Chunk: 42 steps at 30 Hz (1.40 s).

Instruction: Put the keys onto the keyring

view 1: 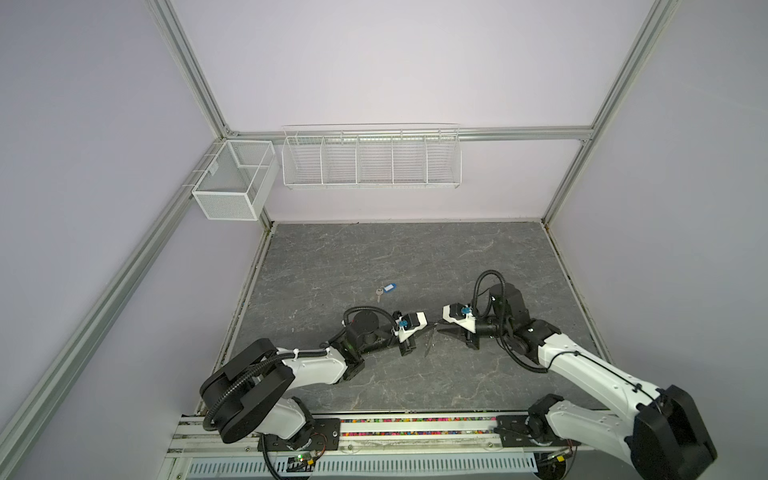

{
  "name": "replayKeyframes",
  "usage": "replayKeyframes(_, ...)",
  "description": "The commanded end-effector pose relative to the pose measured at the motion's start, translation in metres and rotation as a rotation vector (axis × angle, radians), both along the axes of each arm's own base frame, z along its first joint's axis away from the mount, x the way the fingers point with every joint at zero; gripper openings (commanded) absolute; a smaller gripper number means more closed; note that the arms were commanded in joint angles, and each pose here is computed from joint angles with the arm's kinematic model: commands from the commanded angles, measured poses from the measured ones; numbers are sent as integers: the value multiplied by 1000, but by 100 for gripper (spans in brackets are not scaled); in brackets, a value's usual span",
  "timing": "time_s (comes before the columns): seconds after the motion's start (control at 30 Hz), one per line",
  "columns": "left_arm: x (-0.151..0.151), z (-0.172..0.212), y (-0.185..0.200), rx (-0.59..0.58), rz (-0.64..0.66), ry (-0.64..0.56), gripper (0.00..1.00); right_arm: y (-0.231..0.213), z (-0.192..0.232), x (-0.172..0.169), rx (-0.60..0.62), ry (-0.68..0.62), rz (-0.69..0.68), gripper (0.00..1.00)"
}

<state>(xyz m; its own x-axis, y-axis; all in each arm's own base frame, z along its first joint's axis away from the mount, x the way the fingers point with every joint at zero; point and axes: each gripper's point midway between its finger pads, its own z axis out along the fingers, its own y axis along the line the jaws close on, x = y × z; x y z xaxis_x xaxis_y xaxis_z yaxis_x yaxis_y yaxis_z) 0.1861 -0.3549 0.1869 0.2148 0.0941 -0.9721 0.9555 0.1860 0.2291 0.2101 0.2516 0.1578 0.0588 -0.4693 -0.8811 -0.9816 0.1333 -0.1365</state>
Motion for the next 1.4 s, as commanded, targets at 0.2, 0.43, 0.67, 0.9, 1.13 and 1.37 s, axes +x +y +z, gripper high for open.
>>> replayKeyframes(0.2,1,12,-6,-40,-27,-16,0,11,14,3,35,-44,28,23)
replayKeyframes(0.43,0,11,-6,-37,-36,-21,0,10,12,3,28,-36,25,16)
replayKeyframes(0.67,-3,8,-7,-27,-54,-21,0,10,14,4,28,-50,13,7)
replayKeyframes(0.9,22,17,17,-44,132,31,42,2,12,11,-5,-169,-59,7)
replayKeyframes(1.13,59,20,62,27,460,247,59,-9,16,14,-43,-422,-94,7)
replayKeyframes(1.37,67,8,86,57,589,437,62,-9,16,7,-87,-598,-48,7)
